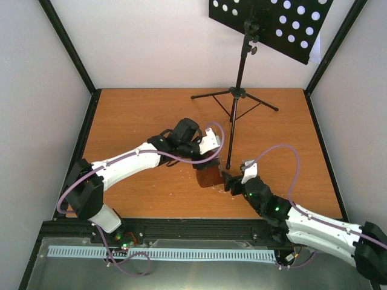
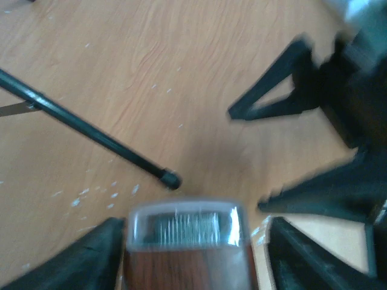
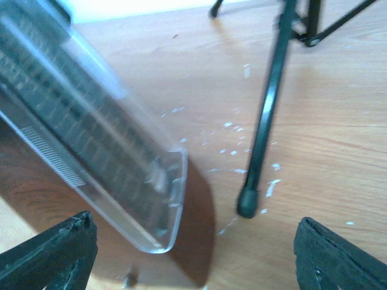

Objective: Pack up the instrument practice props

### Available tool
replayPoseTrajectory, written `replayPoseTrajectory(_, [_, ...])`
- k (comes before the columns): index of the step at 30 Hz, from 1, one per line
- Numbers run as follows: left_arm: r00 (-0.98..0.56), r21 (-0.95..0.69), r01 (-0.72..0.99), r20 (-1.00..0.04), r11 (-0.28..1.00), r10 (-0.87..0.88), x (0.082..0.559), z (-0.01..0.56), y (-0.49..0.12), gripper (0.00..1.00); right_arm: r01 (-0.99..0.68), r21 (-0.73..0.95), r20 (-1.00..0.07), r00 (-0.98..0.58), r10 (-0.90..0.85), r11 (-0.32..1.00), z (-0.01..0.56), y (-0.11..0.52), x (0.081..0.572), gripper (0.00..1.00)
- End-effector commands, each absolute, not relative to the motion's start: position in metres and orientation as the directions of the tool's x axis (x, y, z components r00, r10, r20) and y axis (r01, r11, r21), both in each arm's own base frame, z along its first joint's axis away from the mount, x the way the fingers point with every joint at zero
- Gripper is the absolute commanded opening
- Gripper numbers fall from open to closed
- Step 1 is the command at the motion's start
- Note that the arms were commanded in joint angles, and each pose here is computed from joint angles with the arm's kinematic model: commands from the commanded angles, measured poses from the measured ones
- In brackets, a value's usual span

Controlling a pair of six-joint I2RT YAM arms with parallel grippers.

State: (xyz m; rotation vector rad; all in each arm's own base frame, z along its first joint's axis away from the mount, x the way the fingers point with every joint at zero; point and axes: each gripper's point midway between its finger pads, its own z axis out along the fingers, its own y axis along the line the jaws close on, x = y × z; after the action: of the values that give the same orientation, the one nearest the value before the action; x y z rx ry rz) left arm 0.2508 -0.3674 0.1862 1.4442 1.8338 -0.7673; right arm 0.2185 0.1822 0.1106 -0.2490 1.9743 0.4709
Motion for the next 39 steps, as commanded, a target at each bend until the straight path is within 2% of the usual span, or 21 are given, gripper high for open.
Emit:
replayPoseTrajectory(1, [-0.138, 0.085, 0.952, -0.740, 0.296, 0.659, 0.267, 0.172, -0.349, 0.77, -0.202, 0.288, -0.856, -0.492, 0.157, 0.936, 0.096, 0.143, 0.227, 0.85])
replayPoseTrajectory(2, [-0.133, 0.095, 0.948, -0.747, 0.302, 0.651, 0.268, 0.177, -0.348, 0.88, -0.185, 0.307, -0.841, -0.511, 0.176, 0.933, 0.093, 0.140, 0.229, 0.82])
replayPoseTrajectory(3, [-0.126, 0.099, 0.947, -0.760, 0.305, 0.637, 0.267, 0.183, -0.347, 0.92, -0.167, 0.320, -0.829, -0.526, 0.190, 0.933, 0.090, 0.137, 0.233, 0.81])
replayPoseTrajectory(7, [-0.094, 0.082, 0.952, -0.840, 0.296, 0.534, 0.255, 0.224, -0.348, 0.99, -0.162, 0.297, -0.812, -0.561, 0.160, 0.941, 0.083, 0.139, 0.241, 0.78])
replayPoseTrajectory(12, [-0.139, -0.033, 0.953, -0.929, 0.300, 0.342, 0.246, 0.291, -0.330, 1.00, -0.235, 0.220, -0.808, -0.588, 0.042, 0.947, 0.072, 0.157, 0.252, 0.77])
replayPoseTrajectory(15, [-0.195, -0.091, 0.927, -0.945, 0.365, 0.261, 0.254, 0.316, -0.308, 0.99, -0.291, 0.192, -0.802, -0.597, -0.022, 0.937, 0.065, 0.170, 0.256, 0.76])
replayPoseTrajectory(21, [-0.301, -0.216, 0.853, -0.947, 0.476, 0.110, 0.268, 0.354, -0.262, 1.00, -0.482, 0.247, -0.812, -0.576, -0.091, 0.840, 0.072, 0.224, 0.250, 0.70])
replayPoseTrajectory(31, [-0.393, -0.322, 0.747, -0.920, 0.582, -0.005, 0.285, 0.378, -0.222, 0.99, -0.647, 0.313, -0.795, -0.579, -0.180, 0.695, 0.070, 0.337, 0.233, 0.62])
replayPoseTrajectory(36, [-0.398, -0.340, 0.714, -0.916, 0.612, -0.044, 0.288, 0.386, -0.214, 0.99, -0.709, 0.325, -0.807, -0.553, -0.208, 0.626, 0.074, 0.401, 0.233, 0.60])
replayPoseTrajectory(39, [-0.407, -0.350, 0.698, -0.912, 0.625, -0.056, 0.289, 0.391, -0.211, 1.00, -0.723, 0.331, -0.819, -0.539, -0.196, 0.606, 0.085, 0.413, 0.232, 0.62])
